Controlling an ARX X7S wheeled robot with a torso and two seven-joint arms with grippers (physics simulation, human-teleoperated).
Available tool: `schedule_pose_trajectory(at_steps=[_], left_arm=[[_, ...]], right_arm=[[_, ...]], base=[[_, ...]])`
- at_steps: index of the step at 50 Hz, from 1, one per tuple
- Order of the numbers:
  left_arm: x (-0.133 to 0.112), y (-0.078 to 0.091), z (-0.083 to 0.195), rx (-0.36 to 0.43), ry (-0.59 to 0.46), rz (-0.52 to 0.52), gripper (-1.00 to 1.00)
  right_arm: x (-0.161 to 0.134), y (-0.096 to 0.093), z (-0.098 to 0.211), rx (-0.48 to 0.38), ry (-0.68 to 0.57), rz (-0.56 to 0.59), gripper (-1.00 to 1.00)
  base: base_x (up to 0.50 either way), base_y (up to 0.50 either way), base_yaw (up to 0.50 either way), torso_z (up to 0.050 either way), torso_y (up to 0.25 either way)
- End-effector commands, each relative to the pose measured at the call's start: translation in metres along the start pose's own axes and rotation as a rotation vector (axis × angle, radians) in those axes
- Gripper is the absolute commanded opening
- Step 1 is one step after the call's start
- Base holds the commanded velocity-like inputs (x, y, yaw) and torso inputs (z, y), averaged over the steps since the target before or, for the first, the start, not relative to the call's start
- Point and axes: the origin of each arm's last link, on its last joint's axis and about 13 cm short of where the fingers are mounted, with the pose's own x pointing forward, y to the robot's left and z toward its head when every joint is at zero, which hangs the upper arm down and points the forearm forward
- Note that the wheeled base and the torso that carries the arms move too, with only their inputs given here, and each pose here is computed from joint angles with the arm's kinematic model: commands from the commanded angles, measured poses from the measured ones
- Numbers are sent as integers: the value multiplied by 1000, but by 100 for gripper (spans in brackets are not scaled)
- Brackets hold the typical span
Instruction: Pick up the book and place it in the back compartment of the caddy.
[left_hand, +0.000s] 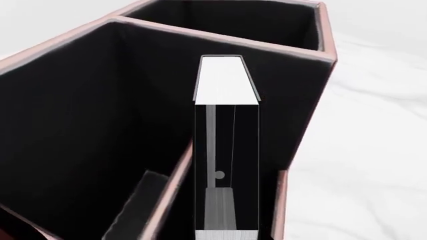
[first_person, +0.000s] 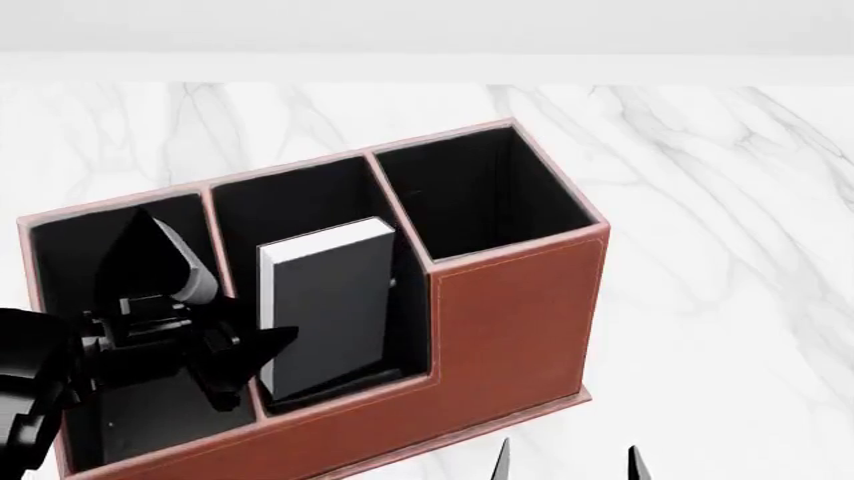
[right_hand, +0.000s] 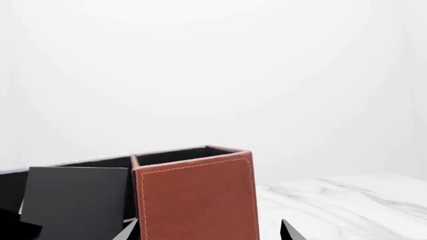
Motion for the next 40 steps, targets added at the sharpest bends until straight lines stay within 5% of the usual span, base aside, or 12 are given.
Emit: schedule_pose_trajectory(at_steps=[1, 27, 28, 40], left_arm=[[1, -1, 5, -89, -106, 24, -100], [8, -5, 6, -115, -110, 110, -100], [9, -5, 8, -122, -117, 123, 100], [12, -5, 17, -41, -179, 154, 100]], right_arm=[[0, 0, 0, 1, 2, 2, 100], [1, 0, -2, 8, 16, 14, 100], [1, 0, -2, 8, 17, 14, 100], [0, 0, -2, 9, 15, 14, 100]], base=[[0, 0, 0, 0, 0], [0, 0, 0, 0, 0], [0, 0, 0, 0, 0], [0, 0, 0, 0, 0]])
